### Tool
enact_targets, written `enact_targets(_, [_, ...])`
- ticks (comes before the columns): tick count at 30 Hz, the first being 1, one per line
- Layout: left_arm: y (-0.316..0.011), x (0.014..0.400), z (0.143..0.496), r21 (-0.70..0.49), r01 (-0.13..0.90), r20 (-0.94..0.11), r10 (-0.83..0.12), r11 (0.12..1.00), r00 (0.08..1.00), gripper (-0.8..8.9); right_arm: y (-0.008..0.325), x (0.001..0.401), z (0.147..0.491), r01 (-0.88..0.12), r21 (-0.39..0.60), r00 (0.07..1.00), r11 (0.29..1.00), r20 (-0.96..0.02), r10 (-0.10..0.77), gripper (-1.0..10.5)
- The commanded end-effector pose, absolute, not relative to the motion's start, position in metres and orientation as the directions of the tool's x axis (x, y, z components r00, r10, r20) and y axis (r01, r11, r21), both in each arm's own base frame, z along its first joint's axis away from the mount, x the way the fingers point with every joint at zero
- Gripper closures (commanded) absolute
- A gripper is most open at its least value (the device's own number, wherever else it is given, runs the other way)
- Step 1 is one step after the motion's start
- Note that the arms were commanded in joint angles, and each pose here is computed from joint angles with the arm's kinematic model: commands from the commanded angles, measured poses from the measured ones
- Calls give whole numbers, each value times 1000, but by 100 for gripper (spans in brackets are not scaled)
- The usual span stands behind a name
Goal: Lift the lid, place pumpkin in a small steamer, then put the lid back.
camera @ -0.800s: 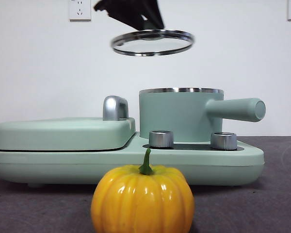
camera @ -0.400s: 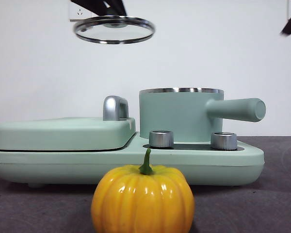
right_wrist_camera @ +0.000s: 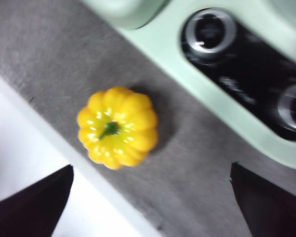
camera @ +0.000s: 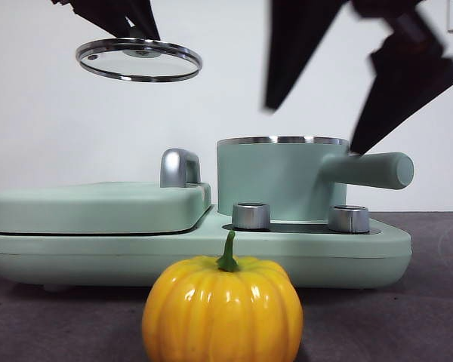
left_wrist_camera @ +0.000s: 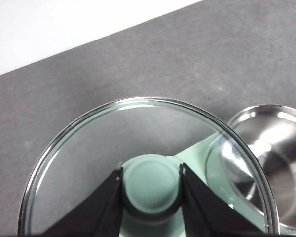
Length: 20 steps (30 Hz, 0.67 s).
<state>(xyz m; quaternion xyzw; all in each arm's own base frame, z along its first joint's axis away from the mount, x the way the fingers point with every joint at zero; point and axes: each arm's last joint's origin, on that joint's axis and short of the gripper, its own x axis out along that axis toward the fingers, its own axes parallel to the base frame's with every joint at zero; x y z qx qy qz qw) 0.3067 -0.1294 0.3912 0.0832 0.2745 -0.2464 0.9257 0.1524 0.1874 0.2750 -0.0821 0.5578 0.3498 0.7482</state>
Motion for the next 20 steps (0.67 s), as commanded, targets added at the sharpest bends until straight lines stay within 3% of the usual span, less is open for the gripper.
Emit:
enact_targets(1, [-126,306,404,34,497,-504,-415,867,758,796,208,152,267,-633,271,111,725,-895,432,398])
enact_targets(9, [-119,309,404,34,479,-505,-399,877,766,796,241,150,233,-665,257,33,701,-928,372,336])
enact_targets(20, [-119,309,404,34,478,-505,-397,878,766,796,264,153,201,-682,223,20,697,-946,323,337])
